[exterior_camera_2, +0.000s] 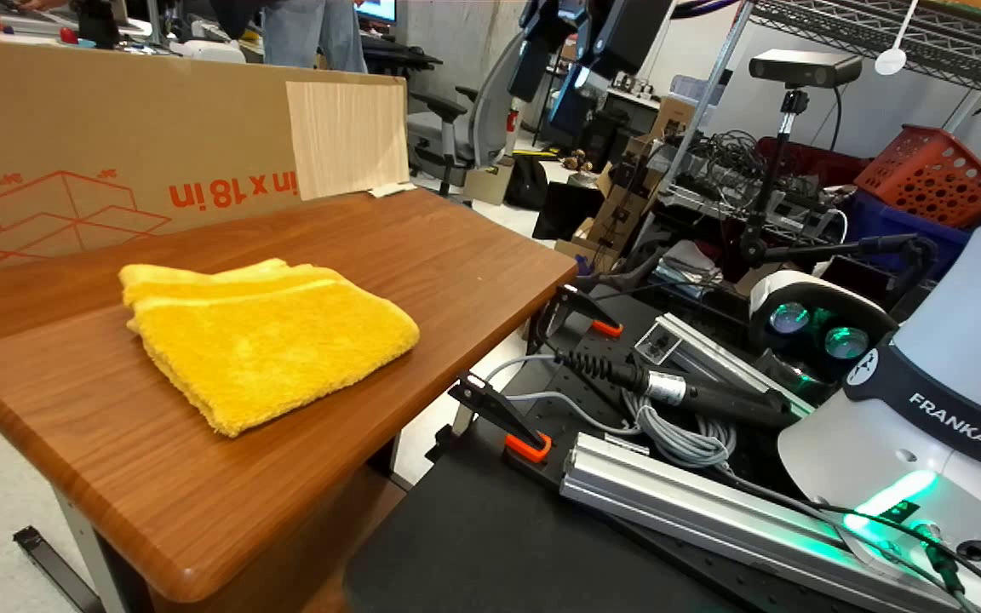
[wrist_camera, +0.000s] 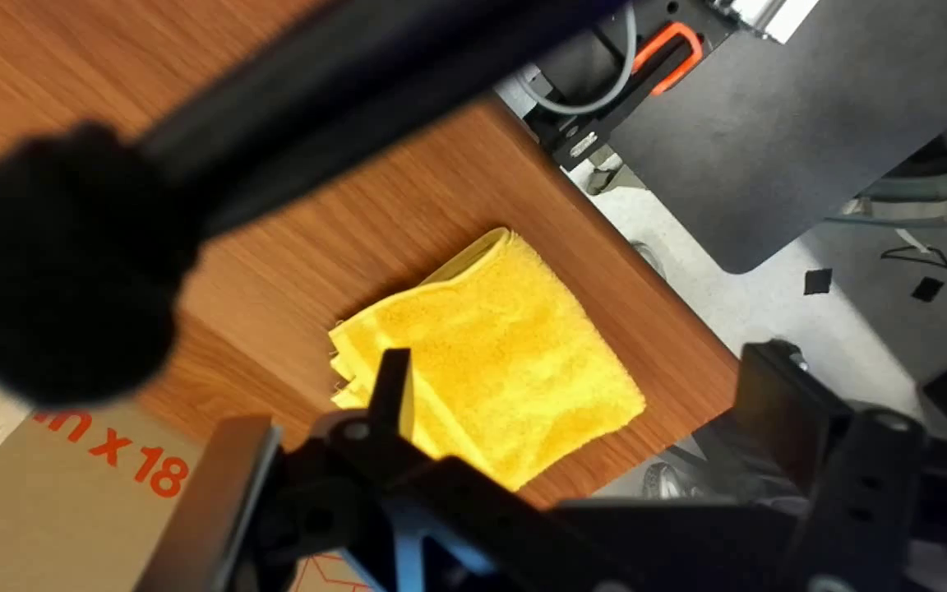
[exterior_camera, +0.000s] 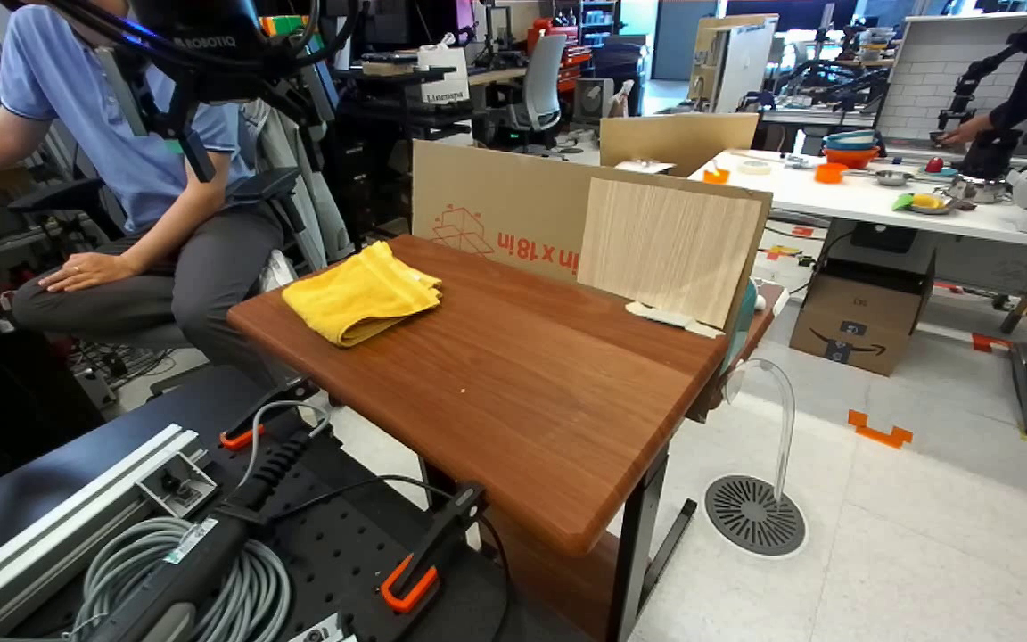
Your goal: Use the towel to wipe the desk
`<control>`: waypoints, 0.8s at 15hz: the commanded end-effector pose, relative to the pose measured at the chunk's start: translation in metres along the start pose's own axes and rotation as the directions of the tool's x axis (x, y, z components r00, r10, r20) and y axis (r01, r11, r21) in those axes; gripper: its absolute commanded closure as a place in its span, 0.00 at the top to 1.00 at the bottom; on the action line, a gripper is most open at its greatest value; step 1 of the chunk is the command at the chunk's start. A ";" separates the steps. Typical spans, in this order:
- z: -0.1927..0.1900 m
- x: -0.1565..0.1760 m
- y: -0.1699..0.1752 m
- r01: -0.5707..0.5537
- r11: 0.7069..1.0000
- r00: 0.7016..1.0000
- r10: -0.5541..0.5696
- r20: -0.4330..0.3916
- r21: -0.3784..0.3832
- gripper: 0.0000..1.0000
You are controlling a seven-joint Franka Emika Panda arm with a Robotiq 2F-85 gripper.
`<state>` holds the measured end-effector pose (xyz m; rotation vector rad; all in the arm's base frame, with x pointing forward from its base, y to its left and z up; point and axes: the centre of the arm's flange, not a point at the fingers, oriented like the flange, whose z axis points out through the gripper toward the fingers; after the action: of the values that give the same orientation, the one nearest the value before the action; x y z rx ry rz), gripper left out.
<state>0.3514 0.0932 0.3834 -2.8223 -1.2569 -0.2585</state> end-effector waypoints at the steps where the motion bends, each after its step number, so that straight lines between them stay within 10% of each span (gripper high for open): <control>1: 0.030 0.021 -0.011 -0.007 1.000 0.998 0.008 -0.065 0.013 1.00; 12: 0.160 0.112 -0.008 -0.138 0.990 0.990 0.138 0.039 0.015 1.00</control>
<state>0.3920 0.1770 0.2793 -2.8255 -1.1352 -0.2159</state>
